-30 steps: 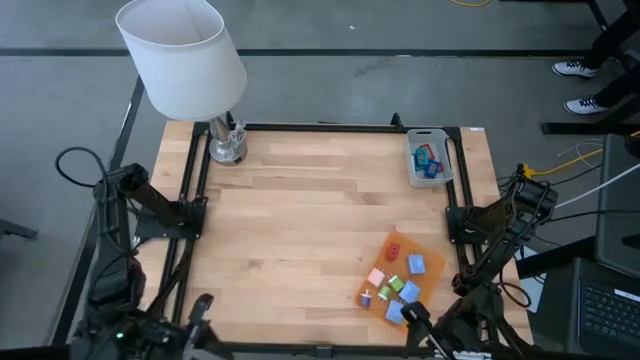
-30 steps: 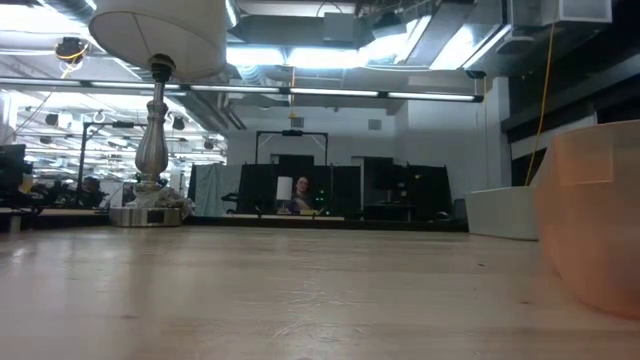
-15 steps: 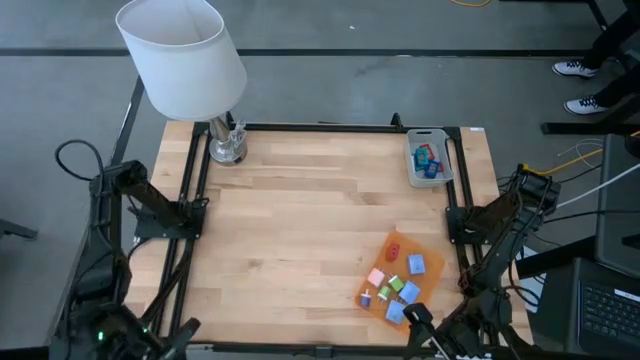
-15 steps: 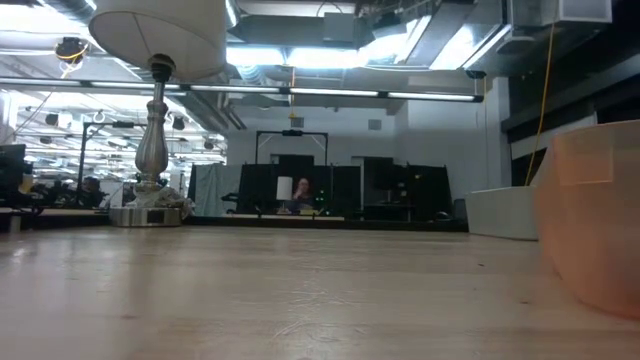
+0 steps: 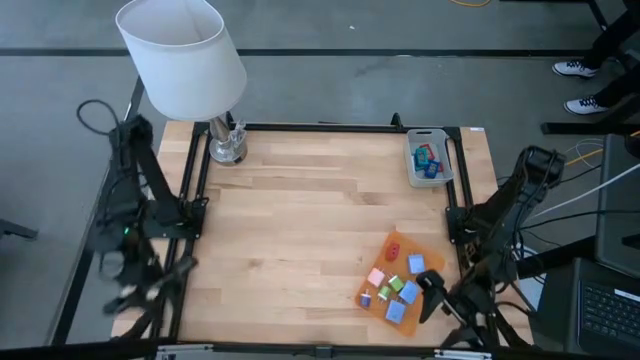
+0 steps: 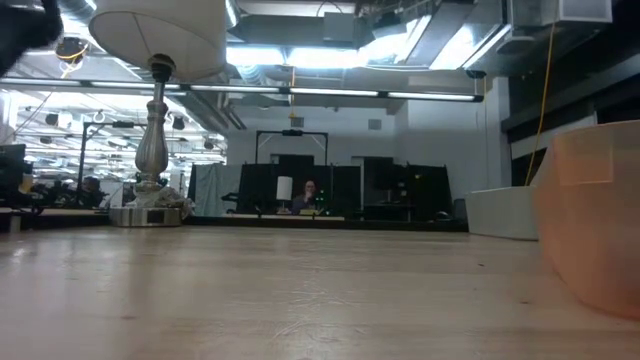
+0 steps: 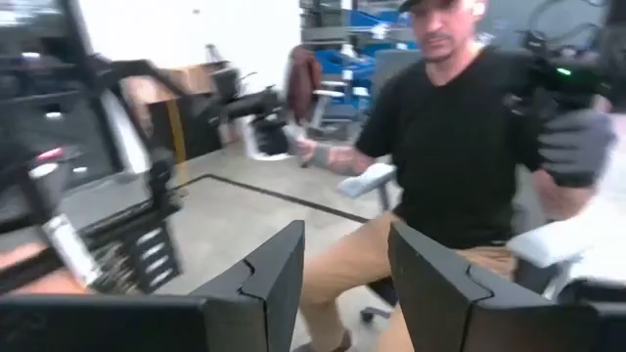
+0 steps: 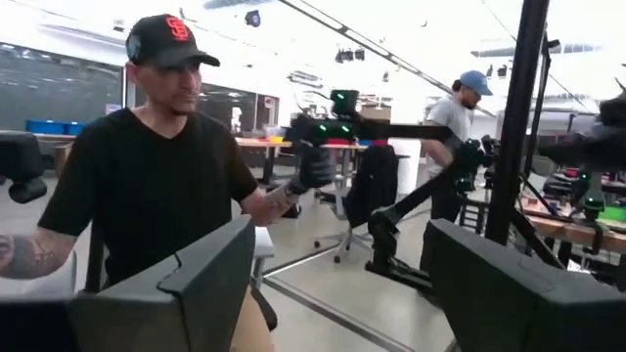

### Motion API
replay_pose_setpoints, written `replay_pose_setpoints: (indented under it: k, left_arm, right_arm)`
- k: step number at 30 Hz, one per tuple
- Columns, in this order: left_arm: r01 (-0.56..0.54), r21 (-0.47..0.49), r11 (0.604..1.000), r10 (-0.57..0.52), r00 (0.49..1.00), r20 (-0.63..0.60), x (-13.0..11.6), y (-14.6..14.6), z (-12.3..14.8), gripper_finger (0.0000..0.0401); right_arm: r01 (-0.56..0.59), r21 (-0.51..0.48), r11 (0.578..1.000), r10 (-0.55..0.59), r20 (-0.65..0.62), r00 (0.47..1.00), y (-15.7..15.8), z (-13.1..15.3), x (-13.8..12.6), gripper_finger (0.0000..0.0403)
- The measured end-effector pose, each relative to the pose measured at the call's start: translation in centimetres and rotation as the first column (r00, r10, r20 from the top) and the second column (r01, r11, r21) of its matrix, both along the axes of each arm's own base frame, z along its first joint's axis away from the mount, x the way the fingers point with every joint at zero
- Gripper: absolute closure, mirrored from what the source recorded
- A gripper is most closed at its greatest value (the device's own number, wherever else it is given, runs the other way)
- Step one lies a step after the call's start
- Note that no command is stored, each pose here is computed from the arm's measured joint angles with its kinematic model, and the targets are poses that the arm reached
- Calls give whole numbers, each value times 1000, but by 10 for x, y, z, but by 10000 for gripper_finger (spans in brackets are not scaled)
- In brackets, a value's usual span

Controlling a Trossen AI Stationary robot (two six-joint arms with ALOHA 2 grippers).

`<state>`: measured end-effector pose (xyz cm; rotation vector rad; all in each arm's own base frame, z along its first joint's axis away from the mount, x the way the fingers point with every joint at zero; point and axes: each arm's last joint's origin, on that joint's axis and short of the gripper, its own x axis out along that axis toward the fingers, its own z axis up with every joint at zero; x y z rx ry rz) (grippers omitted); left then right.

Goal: Pick & Place Office items
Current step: Return to Home Position

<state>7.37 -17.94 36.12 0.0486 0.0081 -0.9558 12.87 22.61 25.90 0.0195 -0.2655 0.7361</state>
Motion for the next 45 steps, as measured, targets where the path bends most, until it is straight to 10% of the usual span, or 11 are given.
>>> replay_pose_setpoints:
  k: [14,28,36,45]
  left_arm:
    - [-82,-96,992,99,977,190,-32,90,-110,260]
    - [-96,-40,995,102,980,169,-32,93,-153,260]
    - [-88,-58,994,98,974,202,-36,103,-151,260]
    - [239,-128,963,-212,958,196,-43,100,-146,260]
  right_arm:
    - [72,27,997,-72,-9,997,-22,-24,-7,112]
    - [-97,-32,995,96,-10,995,-62,-18,60,112]
    - [26,-99,995,-32,-56,998,-94,27,56,112]
    - [216,-152,964,-230,-77,970,-116,65,24,112]
